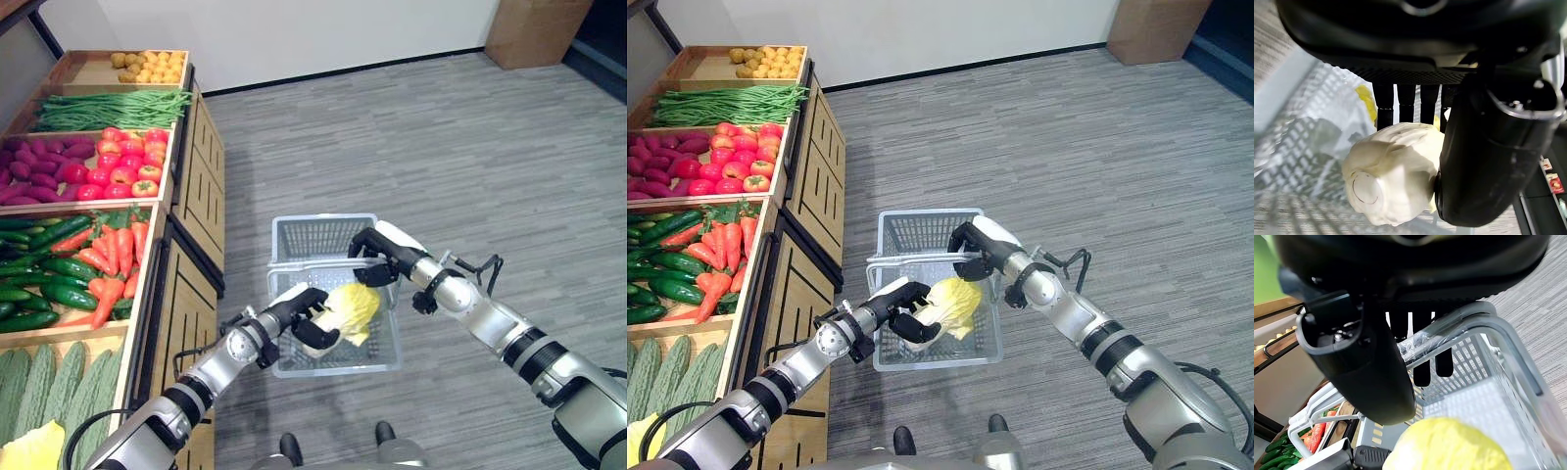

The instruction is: Get the vegetables into the basket

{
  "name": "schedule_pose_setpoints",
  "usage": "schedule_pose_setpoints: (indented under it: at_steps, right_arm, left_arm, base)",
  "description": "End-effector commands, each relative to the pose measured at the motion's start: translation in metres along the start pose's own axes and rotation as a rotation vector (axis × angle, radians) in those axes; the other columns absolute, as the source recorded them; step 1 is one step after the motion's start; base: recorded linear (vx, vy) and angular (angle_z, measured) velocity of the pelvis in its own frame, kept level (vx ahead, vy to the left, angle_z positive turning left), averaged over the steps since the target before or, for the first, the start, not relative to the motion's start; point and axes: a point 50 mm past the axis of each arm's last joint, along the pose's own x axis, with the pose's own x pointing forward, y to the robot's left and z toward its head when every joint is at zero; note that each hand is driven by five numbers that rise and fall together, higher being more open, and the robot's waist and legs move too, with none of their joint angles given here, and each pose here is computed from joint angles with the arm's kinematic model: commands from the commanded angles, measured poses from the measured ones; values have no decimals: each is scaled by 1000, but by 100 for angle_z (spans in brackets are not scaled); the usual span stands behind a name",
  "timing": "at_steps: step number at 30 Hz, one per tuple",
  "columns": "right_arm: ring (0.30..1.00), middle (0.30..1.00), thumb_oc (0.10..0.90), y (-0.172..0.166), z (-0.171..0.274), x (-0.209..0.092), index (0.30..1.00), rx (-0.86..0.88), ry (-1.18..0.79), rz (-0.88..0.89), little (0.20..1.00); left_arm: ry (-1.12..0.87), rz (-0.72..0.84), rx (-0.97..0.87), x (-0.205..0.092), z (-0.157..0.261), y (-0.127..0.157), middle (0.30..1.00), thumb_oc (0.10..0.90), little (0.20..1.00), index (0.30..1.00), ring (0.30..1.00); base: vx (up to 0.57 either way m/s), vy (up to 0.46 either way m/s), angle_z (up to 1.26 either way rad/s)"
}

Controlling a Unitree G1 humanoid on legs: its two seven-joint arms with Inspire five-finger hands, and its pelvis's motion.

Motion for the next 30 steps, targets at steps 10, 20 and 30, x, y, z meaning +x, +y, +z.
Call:
schedule_pose_setpoints:
  at_steps: [10, 20, 30]
  right_arm:
    - [300, 300, 400, -49, 43, -1, 300, 76, -246, -242, 300]
    - [300, 300, 400, -51, 12, -8, 300, 113, -107, -319, 300]
    - [300, 300, 400, -42, -39, -16, 300, 121, 143, -411, 300]
  left_arm:
    - [-101, 289, -17, 10, 26, 43, 1000, 900, 1000, 1000, 1000]
    - [-329, 109, 33, 3, 75, 23, 1000, 900, 1000, 1000, 1000]
    - [-613, -357, -258, -45, 123, 0, 1000, 900, 1000, 1000, 1000]
  base:
    - [0, 0, 0]
    - [-3, -1, 0]
    - [-7, 4, 5]
